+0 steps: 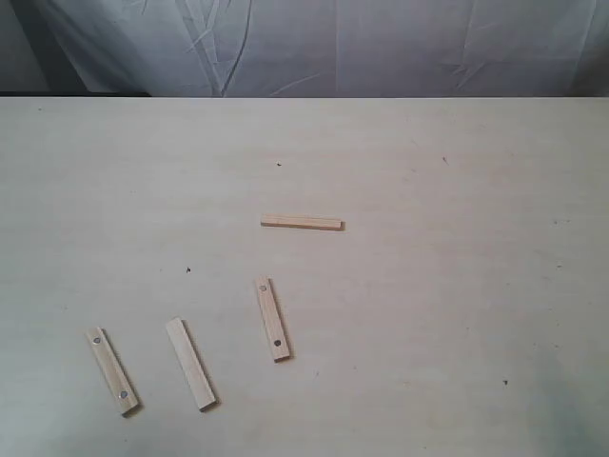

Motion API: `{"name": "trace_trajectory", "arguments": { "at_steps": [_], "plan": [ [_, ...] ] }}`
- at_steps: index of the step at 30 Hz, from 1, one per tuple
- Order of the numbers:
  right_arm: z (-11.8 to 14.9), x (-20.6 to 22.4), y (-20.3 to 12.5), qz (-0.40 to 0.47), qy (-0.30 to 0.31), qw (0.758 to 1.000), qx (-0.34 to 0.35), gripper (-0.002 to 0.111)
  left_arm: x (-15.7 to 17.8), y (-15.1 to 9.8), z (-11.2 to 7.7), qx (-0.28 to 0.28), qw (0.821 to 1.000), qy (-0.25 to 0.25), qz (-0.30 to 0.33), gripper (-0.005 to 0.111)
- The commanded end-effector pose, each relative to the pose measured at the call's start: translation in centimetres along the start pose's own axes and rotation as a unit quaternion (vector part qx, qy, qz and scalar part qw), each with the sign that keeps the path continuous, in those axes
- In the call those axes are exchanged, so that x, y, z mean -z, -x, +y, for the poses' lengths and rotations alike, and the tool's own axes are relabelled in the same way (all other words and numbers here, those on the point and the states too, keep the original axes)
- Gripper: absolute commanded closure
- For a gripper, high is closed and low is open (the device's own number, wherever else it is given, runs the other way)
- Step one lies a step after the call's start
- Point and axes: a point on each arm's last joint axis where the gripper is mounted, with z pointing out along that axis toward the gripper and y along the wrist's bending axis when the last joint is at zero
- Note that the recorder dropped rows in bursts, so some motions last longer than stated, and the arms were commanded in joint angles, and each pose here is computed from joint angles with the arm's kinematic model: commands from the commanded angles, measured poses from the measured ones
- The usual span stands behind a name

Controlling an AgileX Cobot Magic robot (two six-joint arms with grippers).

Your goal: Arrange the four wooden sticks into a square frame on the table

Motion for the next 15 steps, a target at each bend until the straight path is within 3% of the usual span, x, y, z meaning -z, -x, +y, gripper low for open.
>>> {"name": "trace_trajectory", "arguments": {
  "at_steps": [1, 15],
  "plan": [
    [-0.03, 0.01, 0.00, -0.004, -0.002, 1.000, 0.001, 0.109, -0.03, -0.03, 0.01, 0.000, 1.000, 0.001, -0.007, 0.107],
    [-0.04, 0.01, 0.00, -0.005, -0.003, 1.000, 0.003, 0.109, -0.03, -0.03, 0.01, 0.000, 1.000, 0.001, -0.007, 0.107]
  ]
}}
